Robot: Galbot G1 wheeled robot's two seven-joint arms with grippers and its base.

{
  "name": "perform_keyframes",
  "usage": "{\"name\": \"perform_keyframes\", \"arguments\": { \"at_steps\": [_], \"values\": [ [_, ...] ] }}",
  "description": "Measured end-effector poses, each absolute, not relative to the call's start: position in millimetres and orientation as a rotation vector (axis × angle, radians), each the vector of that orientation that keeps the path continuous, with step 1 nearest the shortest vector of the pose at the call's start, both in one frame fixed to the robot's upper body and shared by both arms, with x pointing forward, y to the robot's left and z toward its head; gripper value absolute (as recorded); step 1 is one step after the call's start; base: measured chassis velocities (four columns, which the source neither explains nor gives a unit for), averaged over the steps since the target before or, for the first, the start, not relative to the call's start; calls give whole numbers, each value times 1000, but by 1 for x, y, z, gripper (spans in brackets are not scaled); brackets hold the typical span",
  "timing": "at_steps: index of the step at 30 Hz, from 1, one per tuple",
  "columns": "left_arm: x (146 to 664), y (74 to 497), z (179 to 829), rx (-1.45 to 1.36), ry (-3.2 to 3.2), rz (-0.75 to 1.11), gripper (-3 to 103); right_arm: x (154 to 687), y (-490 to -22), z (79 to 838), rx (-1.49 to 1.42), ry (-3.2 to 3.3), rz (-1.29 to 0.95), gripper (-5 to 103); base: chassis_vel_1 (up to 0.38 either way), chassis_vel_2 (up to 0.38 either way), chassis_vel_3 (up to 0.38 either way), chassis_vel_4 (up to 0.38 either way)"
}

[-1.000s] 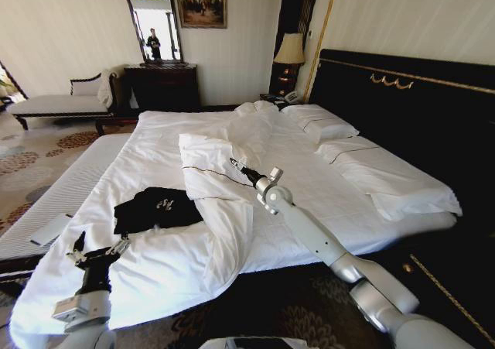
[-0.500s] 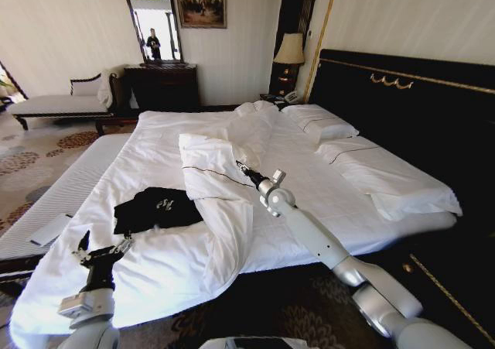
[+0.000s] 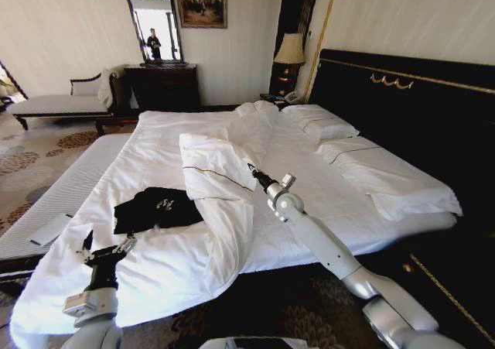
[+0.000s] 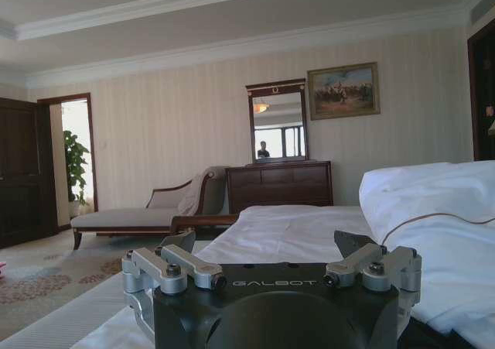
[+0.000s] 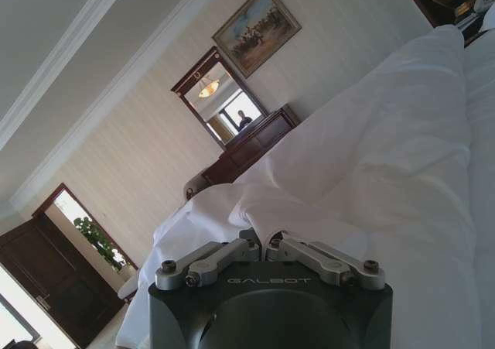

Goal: Fold the clothes on the bed.

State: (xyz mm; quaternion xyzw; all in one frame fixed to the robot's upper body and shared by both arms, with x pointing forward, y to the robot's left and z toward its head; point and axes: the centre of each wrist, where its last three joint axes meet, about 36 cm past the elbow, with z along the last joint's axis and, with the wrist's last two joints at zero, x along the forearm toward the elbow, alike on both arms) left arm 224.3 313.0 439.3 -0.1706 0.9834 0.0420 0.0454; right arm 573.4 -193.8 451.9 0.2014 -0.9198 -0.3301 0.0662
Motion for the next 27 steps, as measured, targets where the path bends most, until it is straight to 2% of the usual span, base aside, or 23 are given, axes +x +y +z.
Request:
{"name": "perform_keyframes", "arguments": {
  "at_steps": [20,27],
  "values": [
    [225,303,449,-493,2980,95,100,455,-287,470,374,-2993,-1135,0,0,0,0,0],
    [226,302,451,-487,2969,85,100,422,-300,475,308,-3057,-1163,0,0,0,0,0]
  ]
}}
